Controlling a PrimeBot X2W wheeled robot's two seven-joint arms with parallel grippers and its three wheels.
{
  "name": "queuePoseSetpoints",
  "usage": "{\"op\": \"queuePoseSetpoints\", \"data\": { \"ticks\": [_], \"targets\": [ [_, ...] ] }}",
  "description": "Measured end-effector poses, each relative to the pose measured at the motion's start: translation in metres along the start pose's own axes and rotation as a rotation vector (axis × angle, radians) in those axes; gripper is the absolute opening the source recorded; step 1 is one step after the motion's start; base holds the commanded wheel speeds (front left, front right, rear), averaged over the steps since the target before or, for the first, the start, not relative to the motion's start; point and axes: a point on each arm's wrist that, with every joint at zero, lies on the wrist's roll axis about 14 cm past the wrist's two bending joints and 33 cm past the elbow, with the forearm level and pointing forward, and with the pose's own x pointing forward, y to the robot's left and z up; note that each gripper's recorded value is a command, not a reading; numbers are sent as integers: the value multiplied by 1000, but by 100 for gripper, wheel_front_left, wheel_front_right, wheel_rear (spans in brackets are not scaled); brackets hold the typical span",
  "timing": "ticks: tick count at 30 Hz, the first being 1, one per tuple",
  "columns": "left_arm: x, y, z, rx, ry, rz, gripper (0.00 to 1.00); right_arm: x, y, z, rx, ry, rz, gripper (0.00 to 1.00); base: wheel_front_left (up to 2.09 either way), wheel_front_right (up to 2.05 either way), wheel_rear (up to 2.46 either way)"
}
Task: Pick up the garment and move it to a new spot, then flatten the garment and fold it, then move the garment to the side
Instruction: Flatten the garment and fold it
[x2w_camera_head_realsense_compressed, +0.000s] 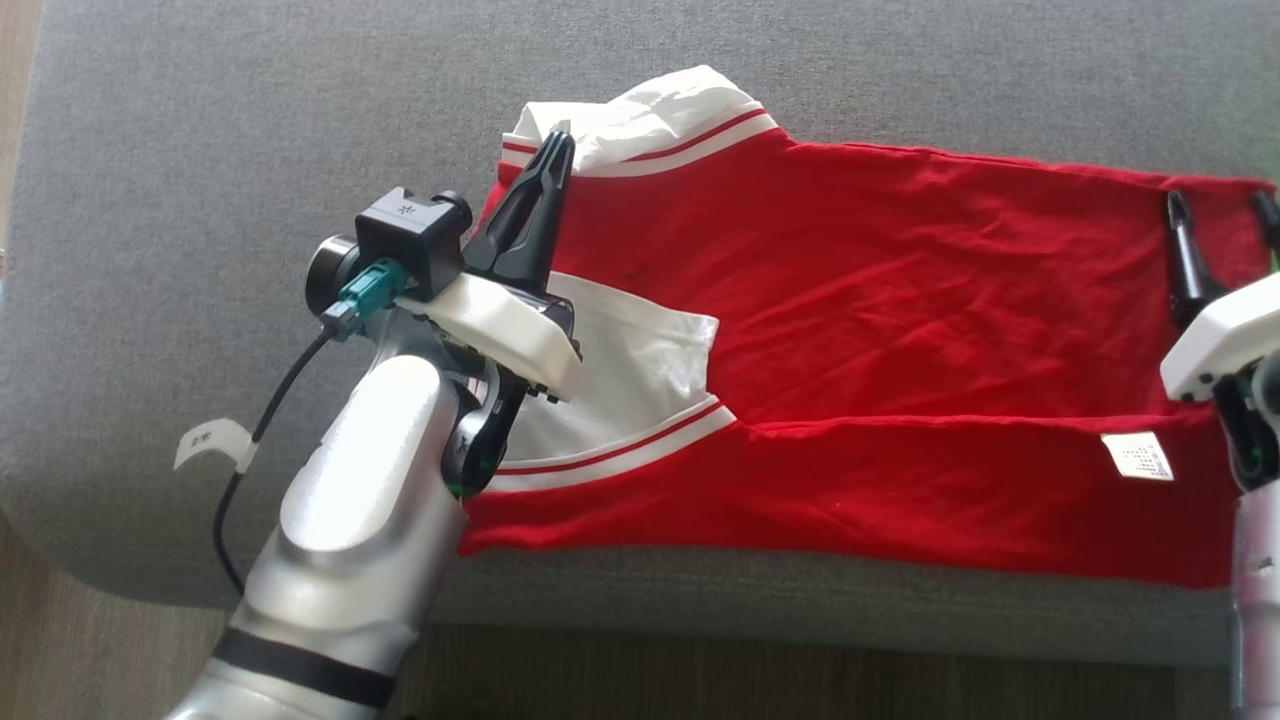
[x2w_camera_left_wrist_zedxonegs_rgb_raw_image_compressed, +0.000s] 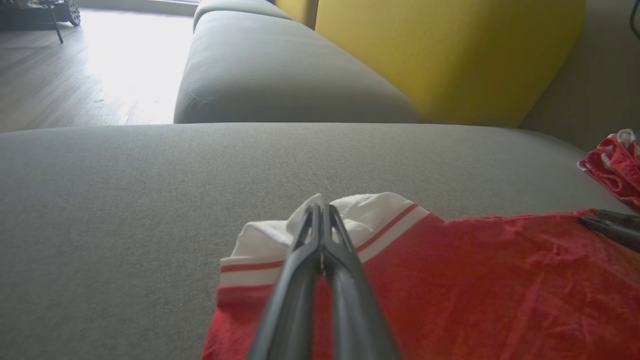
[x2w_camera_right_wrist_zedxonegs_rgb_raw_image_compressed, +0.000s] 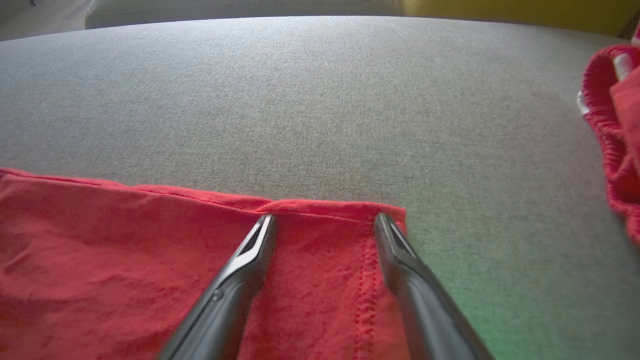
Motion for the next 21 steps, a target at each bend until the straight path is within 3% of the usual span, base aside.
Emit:
{"op": "queuePoseSetpoints", "data": {
  "ticks": [6,7,8,21],
  "targets": [
    [0,1,-1,2,2,1,0,6,1,4,4,-8,-3,100,0,0,0],
    [0,1,-1,2,2,2,0,6,1,3,4,-6,-3,72,0,0,0],
    [0,1,-1,2,2,2,0,6,1,3,3,-6,-2,0,0,0,0],
    [-3,5,18,2,-38,20,0,-9,5,33,-13,-132,25,0,0,0,0]
  ]
}}
